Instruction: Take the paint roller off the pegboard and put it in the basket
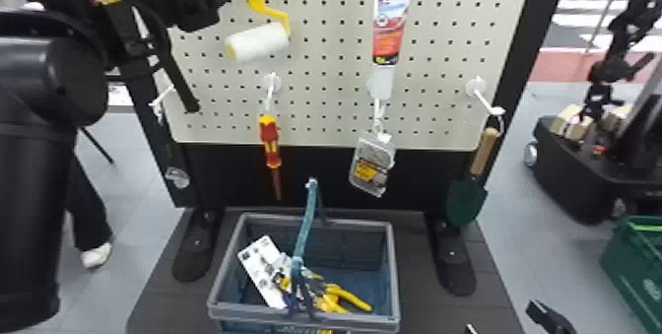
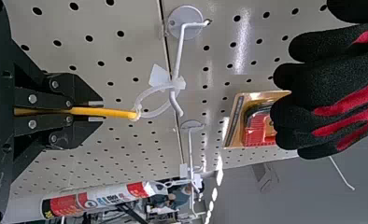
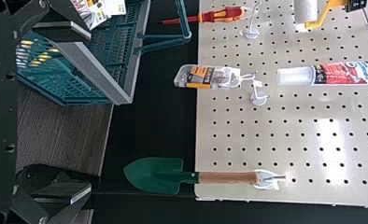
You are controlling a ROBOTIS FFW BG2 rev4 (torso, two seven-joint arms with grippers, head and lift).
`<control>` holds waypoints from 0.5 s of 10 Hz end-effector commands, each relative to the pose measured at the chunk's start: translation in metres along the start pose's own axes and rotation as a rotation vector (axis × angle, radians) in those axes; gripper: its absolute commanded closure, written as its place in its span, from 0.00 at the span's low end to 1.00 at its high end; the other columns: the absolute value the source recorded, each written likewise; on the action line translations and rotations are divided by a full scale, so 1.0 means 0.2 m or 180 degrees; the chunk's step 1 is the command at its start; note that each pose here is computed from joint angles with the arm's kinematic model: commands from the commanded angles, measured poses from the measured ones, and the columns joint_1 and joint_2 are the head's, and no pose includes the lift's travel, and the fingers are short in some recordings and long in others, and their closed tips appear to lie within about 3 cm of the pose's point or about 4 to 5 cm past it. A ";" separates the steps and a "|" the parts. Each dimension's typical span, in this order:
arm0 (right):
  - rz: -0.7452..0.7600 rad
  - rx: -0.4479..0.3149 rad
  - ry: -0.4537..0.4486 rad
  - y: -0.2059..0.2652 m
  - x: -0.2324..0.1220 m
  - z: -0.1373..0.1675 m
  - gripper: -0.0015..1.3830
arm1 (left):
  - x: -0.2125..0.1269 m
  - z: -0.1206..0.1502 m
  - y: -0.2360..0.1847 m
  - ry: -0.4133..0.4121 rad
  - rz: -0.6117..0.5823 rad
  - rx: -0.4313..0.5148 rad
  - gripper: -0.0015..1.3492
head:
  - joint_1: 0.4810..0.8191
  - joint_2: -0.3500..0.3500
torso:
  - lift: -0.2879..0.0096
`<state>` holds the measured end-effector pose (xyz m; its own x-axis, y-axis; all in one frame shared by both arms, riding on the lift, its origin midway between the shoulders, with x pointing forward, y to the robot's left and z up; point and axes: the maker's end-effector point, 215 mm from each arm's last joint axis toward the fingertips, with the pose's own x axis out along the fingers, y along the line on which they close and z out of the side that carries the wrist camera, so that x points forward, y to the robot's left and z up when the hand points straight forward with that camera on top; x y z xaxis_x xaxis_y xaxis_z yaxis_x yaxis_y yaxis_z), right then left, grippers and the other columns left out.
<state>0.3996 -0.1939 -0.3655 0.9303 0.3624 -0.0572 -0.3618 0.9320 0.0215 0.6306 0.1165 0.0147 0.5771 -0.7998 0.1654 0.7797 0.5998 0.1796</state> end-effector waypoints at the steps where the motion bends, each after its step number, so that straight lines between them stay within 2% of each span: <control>1: 0.0003 -0.0001 -0.0003 0.00 0.00 0.00 0.11 | 0.00 0.01 0.00 -0.0013 0.0004 0.0017 0.90 | 0.20 0.50 | 0.63; 5: 0.0011 0.0002 -0.0012 0.00 0.00 0.01 0.11 | 0.00 0.01 0.00 -0.0025 -0.0001 0.0021 0.90 | 0.20 0.50 | 0.63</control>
<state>0.3996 -0.1937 -0.3640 0.9292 0.3656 -0.0541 -0.3649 0.9308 0.0225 0.6300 0.1158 0.0166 0.5753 -0.7996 0.1723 0.7782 0.5999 0.1859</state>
